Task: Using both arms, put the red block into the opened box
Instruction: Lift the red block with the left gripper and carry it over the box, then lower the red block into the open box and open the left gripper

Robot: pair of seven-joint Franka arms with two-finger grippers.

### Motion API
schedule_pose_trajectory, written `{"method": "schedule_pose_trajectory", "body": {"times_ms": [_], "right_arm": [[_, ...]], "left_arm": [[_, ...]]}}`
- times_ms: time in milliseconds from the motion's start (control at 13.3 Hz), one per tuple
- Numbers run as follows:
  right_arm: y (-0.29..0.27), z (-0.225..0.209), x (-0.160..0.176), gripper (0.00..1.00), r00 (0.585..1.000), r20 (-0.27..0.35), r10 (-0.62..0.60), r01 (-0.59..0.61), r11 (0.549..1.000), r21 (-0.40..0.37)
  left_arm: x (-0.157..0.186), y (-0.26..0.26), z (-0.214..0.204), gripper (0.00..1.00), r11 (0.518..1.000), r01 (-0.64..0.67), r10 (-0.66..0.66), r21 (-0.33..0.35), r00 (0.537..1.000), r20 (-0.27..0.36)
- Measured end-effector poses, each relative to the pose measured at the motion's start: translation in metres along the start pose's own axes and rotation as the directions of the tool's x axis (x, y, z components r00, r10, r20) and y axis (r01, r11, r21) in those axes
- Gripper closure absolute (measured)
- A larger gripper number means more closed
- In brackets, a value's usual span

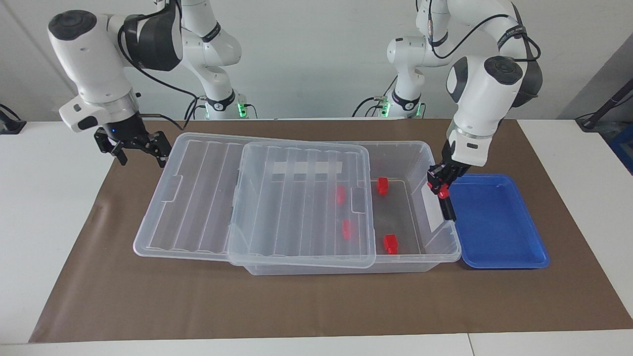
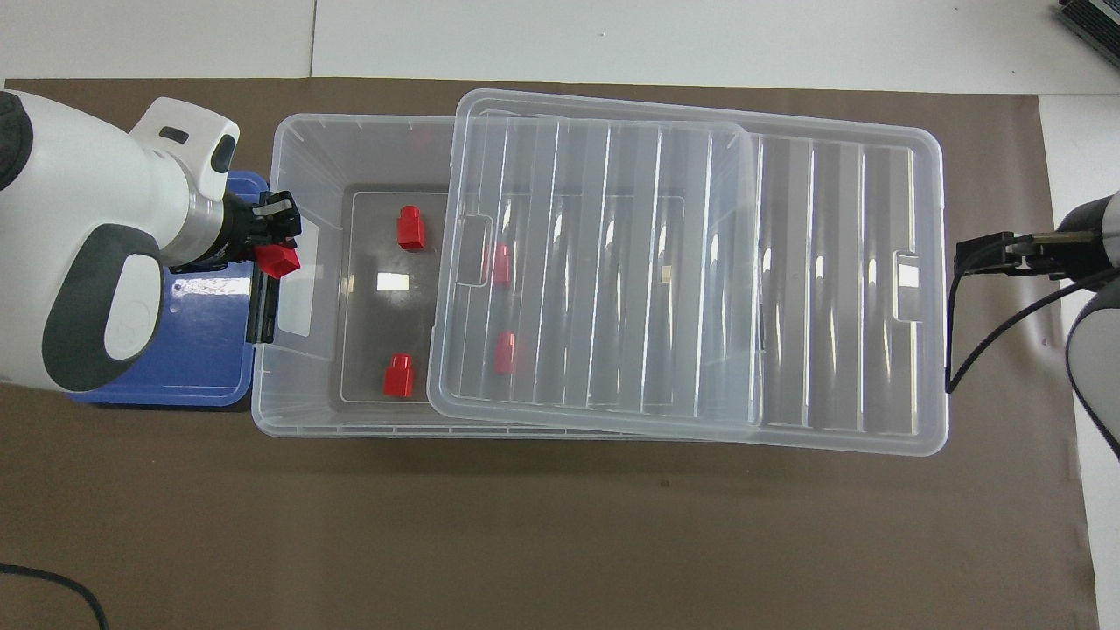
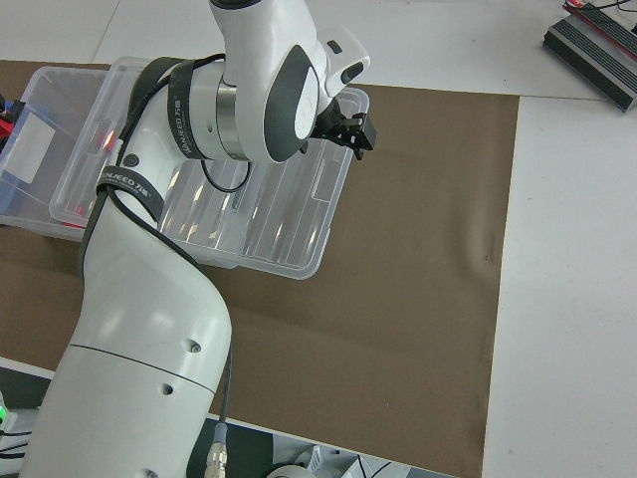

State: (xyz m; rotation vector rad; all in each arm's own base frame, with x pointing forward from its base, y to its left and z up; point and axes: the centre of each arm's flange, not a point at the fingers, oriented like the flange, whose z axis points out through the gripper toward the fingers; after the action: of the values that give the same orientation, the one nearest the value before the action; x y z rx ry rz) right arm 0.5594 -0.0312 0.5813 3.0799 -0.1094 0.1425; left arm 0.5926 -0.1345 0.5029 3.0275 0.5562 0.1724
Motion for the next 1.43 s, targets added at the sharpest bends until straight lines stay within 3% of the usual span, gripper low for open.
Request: {"method": "schedule_pose_trajectory", "body": {"times_ms": [226,603,1433], "right_arm": [[0.002,-0.021,-0.012,0.0,1.0,-0.006,0.004,-0.004,1.0,0.007],[0.002,-0.016,-0.013,0.0,1.0,0.002,0.003,-0.003,1.0,0.007],[0.002,-0.015,-0.013,0.0,1.0,0.004,0.003,-0.003,1.0,0.007]], "left_arm": [[-0.004,0.006,0.0,0.66,1.0,0.007,-0.007,-0.001,1.0,0.001],[-0.012,0.018,0.004,0.66,1.0,0.008,-0.008,-0.013,1.0,-0.009],[-0.033,0.04,0.074,0.66,0.999,-0.033,0.033,-0.011,0.999,-0.029]]}}
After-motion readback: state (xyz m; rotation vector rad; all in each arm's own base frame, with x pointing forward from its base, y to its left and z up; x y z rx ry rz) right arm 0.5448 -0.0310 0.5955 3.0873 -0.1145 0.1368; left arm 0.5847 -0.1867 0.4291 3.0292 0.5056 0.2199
